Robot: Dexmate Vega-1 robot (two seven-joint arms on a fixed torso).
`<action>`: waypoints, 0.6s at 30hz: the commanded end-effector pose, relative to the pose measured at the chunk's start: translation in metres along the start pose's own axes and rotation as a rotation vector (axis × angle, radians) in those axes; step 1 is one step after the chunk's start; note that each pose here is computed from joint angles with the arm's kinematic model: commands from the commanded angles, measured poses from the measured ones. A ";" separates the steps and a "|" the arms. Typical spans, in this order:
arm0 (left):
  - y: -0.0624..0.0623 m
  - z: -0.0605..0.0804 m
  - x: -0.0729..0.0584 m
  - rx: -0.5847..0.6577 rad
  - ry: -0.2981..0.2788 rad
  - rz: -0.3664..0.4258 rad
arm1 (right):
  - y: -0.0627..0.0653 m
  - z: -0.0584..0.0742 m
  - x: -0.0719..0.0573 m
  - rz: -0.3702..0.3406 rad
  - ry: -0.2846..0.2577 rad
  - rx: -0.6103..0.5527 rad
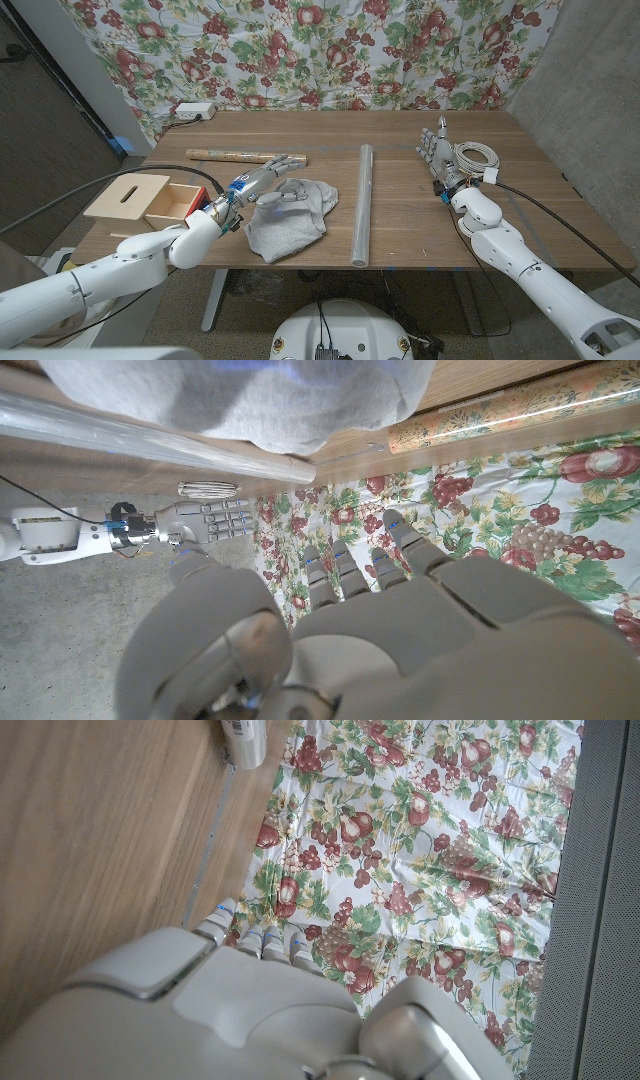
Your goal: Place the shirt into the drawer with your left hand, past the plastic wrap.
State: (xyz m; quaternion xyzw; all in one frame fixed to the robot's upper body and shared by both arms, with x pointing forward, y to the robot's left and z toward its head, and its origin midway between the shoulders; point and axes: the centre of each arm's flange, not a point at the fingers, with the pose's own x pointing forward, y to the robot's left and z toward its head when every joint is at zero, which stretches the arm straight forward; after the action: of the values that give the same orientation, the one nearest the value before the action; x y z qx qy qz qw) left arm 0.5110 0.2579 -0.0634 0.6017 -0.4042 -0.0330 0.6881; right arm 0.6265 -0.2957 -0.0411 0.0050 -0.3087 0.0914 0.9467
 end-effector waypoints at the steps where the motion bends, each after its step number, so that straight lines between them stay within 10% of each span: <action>1: -0.005 -0.001 -0.006 -0.021 -0.020 0.021 | 0.000 0.000 -0.001 -0.001 0.002 -0.001; 18: -0.013 0.006 -0.011 0.013 -0.055 0.033 | -0.002 0.000 -0.004 0.001 0.005 -0.005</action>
State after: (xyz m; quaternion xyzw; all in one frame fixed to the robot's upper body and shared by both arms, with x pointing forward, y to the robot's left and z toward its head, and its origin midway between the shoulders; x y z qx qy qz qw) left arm 0.5080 0.2580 -0.0726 0.5962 -0.4287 -0.0318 0.6781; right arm 0.6246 -0.2971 -0.0429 0.0034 -0.3076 0.0906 0.9472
